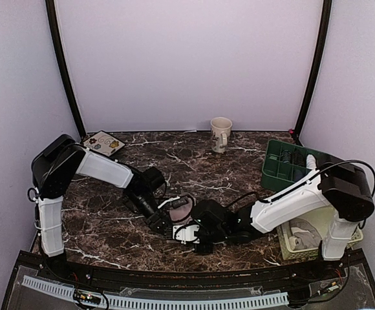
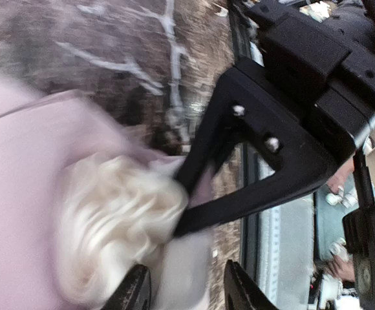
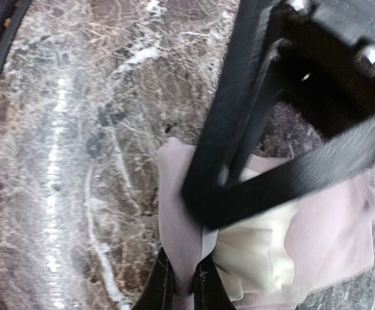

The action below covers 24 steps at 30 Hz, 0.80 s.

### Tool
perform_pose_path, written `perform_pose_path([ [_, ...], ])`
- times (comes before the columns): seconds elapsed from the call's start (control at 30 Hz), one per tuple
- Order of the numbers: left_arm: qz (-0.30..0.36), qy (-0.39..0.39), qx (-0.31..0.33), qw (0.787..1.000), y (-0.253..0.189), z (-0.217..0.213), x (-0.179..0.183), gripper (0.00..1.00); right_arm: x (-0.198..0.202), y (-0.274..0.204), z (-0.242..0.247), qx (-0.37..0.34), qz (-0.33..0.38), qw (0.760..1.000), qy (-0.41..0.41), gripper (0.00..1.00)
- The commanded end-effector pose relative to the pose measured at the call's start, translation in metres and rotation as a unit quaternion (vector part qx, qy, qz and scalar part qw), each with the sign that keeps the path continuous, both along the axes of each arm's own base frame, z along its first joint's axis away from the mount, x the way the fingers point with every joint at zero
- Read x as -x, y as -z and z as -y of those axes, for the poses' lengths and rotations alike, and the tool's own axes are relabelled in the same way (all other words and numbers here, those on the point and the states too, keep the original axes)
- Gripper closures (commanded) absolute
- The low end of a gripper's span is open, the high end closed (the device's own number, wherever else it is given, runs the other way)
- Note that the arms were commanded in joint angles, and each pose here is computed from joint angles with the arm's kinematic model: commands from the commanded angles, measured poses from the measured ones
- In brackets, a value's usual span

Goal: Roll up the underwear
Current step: Roll the underwear at the center of the board.

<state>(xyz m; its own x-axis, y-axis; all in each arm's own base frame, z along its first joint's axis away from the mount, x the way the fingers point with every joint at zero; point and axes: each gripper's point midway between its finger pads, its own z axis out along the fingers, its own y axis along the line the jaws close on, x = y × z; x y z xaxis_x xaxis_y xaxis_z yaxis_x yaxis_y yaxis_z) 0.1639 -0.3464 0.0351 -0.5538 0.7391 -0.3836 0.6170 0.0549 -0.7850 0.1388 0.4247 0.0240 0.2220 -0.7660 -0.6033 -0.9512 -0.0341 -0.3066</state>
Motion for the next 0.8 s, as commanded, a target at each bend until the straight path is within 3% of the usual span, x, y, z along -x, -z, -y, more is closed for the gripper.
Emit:
perform_pose_path([
  [0.0, 0.111, -0.066, -0.039, 0.991, -0.006, -0.03, -0.041, 0.56, 0.038, 0.001, 0.008, 0.027, -0.135, 0.99, -0.017, 1.0],
  [0.1, 0.206, -0.123, -0.046, 0.97, -0.023, -0.052, -0.069, 0.53, 0.052, -0.005, 0.0, 0.03, -0.23, 0.973, -0.009, 1.0],
  [0.2, 0.33, -0.187, -0.035, 0.925, -0.051, -0.078, -0.093, 0.53, 0.064, -0.013, -0.005, 0.029, -0.338, 0.941, 0.0, 1.0],
  [0.33, 0.431, -0.201, 0.012, 0.879, -0.082, -0.094, -0.086, 0.5, 0.06, -0.024, -0.008, -0.001, -0.441, 0.897, 0.022, 1.0],
  [0.57, 0.494, -0.154, 0.021, 0.856, -0.087, -0.095, -0.03, 0.45, 0.043, -0.007, -0.01, -0.002, -0.534, 0.844, 0.057, 1.0],
  [0.77, 0.508, -0.12, 0.029, 0.852, -0.084, -0.079, 0.003, 0.44, 0.036, 0.015, -0.004, 0.016, -0.599, 0.794, 0.102, 1.0],
])
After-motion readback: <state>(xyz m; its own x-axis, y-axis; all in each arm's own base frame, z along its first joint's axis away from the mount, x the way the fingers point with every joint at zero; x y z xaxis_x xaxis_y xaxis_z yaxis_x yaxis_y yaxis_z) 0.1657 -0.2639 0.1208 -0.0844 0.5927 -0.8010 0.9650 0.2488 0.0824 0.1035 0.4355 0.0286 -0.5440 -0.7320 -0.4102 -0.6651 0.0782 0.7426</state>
